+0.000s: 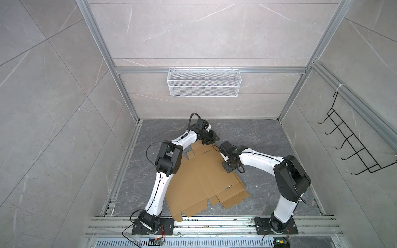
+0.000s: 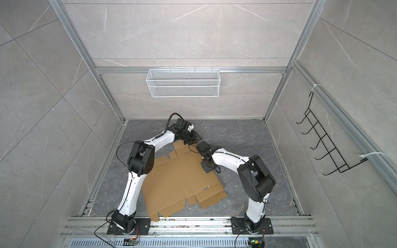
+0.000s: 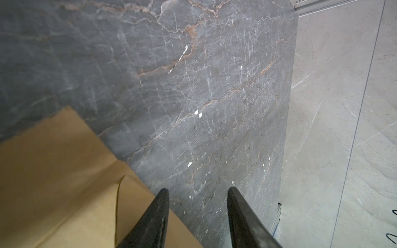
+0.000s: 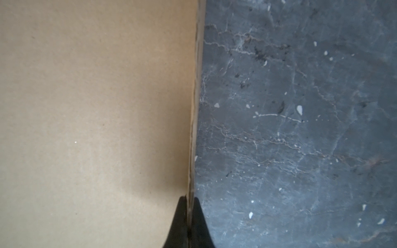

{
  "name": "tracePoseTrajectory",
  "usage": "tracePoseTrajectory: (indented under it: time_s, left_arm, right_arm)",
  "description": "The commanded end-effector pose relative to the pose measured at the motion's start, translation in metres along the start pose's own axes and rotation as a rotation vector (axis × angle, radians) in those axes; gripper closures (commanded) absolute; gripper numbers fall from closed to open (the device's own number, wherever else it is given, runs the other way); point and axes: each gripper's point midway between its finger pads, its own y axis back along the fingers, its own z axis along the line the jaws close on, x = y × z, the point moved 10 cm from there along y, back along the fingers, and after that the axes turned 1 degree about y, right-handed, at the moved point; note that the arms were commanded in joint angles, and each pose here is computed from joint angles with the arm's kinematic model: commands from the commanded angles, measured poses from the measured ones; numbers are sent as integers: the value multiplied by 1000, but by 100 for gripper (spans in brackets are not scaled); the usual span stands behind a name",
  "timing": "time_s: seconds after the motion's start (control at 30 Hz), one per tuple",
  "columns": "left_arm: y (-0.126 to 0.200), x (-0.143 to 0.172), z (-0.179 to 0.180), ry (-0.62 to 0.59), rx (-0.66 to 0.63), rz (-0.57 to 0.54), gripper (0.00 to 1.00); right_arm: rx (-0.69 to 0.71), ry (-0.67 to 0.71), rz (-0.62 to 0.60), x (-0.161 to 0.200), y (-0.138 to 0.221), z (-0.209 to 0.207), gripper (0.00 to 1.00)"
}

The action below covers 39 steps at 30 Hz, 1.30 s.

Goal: Assemble paper box
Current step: First fold the bottom flaps of a flat cardboard box at the center of the table.

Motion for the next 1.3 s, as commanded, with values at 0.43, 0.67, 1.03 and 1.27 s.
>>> tracePoseTrajectory:
  time_s: [0.43, 0.67, 1.03, 1.27]
  left_arm:
    - [15, 7, -16, 63, 45, 32, 51]
    - [78, -8, -26, 15, 36, -59, 50]
    - [142, 74, 6, 17, -33, -90, 51]
    - [127, 131, 23, 58, 10, -49, 53]
  right_arm:
    - [44, -40, 15, -5, -7, 7, 84]
    - [97, 1, 8, -10, -7, 3, 92]
    - [209, 137, -73, -27, 72, -13, 98]
    - [225, 233, -172, -44, 121, -4, 99]
